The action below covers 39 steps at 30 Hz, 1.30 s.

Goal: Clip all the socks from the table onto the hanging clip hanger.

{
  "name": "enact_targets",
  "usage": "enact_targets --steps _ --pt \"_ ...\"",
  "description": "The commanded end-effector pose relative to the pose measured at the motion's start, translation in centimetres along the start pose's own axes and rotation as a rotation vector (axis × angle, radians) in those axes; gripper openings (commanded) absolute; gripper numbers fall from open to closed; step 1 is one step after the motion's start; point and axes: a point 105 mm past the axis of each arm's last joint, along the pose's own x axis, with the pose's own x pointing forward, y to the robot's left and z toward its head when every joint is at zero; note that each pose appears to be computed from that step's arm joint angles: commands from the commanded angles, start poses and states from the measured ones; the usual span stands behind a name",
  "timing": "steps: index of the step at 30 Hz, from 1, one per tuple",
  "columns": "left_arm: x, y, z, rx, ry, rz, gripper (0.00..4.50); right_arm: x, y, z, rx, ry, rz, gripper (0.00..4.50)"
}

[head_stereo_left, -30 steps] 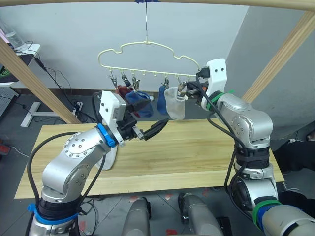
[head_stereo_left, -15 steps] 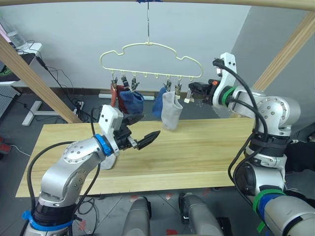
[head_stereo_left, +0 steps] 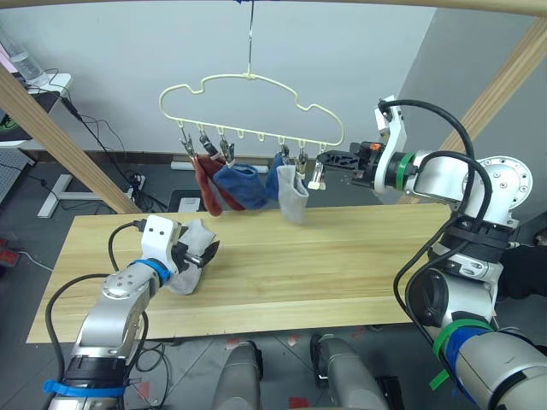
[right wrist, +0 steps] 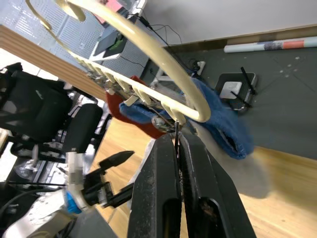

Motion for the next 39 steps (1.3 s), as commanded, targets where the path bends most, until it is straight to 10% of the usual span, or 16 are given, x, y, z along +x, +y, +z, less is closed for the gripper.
enact_targets --steps 1,23,39 --pt "0.8 1.9 -1.5 -0.047 0.063 0.088 4.5 -0.4 2.5 1.3 -0.035 -0.029 0.103 0.04" --pt "2.0 4.2 -5.4 -0.03 0.27 0.049 4.5 -0.7 3.0 1.5 -0.009 -0.011 0.095 0.04" --pt "1.1 2.5 -4.5 -0.016 0.247 -0.047 1.46 -0.2 2.5 1.2 0.043 -0.009 0.079 0.0"
